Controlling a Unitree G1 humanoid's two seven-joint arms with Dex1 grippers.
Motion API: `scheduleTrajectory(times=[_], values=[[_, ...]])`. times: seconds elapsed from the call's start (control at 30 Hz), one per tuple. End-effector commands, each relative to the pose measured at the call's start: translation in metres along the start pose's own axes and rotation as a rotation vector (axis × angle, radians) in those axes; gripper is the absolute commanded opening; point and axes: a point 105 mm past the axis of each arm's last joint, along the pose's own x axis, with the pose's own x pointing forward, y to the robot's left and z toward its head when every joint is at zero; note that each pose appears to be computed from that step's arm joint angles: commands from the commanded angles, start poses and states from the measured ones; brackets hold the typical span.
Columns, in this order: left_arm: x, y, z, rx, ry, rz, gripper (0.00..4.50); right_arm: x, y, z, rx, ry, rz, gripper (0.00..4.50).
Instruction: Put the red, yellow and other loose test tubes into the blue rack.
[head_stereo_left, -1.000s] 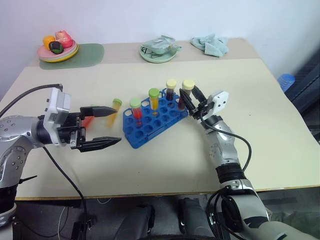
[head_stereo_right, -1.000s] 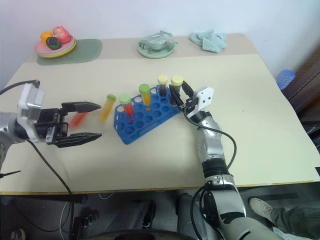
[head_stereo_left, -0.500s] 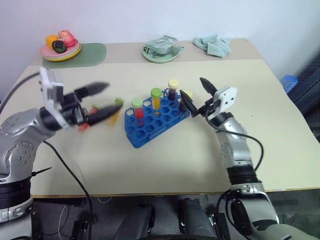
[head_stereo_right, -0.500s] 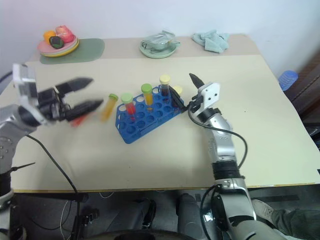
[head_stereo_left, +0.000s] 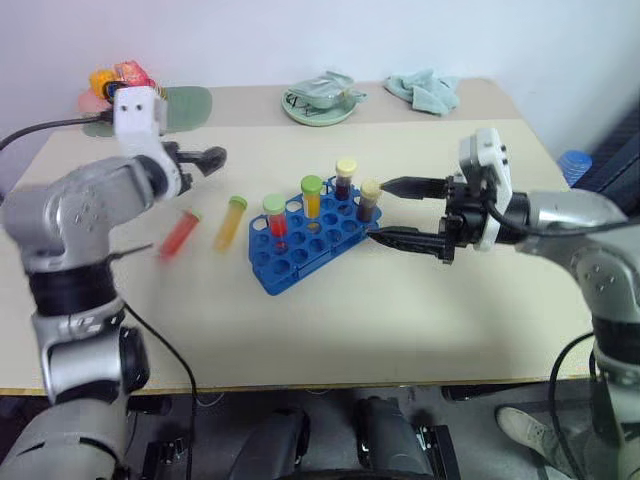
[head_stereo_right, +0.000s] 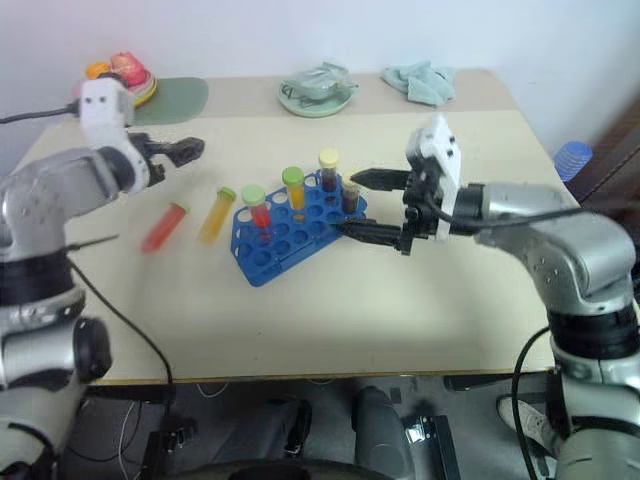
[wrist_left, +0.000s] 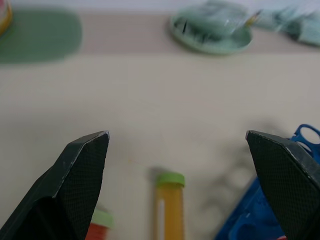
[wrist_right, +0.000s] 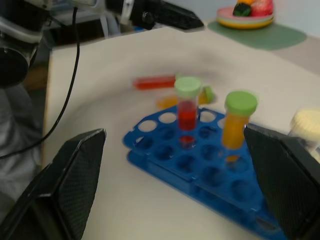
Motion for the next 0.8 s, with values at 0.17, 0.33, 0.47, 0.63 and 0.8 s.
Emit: scheduleTrajectory(times=[0.17, 0.33, 0.47, 0.63, 0.8], values=[[0.024, 0.011, -0.009, -0.018, 0.207, 0.099, 4.5, 0.025, -0.009, 0.015, -0.121, 0.096, 0.011, 4.47], [0.036, 0.012, -0.015, -0.026, 0.296, 0.089, 4.5, 0.035, -0.007, 0.012, -0.146, 0.146, 0.026, 4.47], [0.048, 0.008, -0.019, -0.006, 0.341, 0.087, 4.5, 0.039, -0.011, 0.011, -0.153, 0.163, 0.016, 4.47], [0.055, -0.008, -0.018, -0.004, 0.407, 0.055, 4.5, 0.04, -0.012, 0.014, -0.152, 0.172, 0.023, 4.47], [0.054, -0.01, -0.024, -0.021, 0.483, 0.079, 4.5, 0.039, -0.012, 0.014, -0.151, 0.193, 0.021, 4.47]])
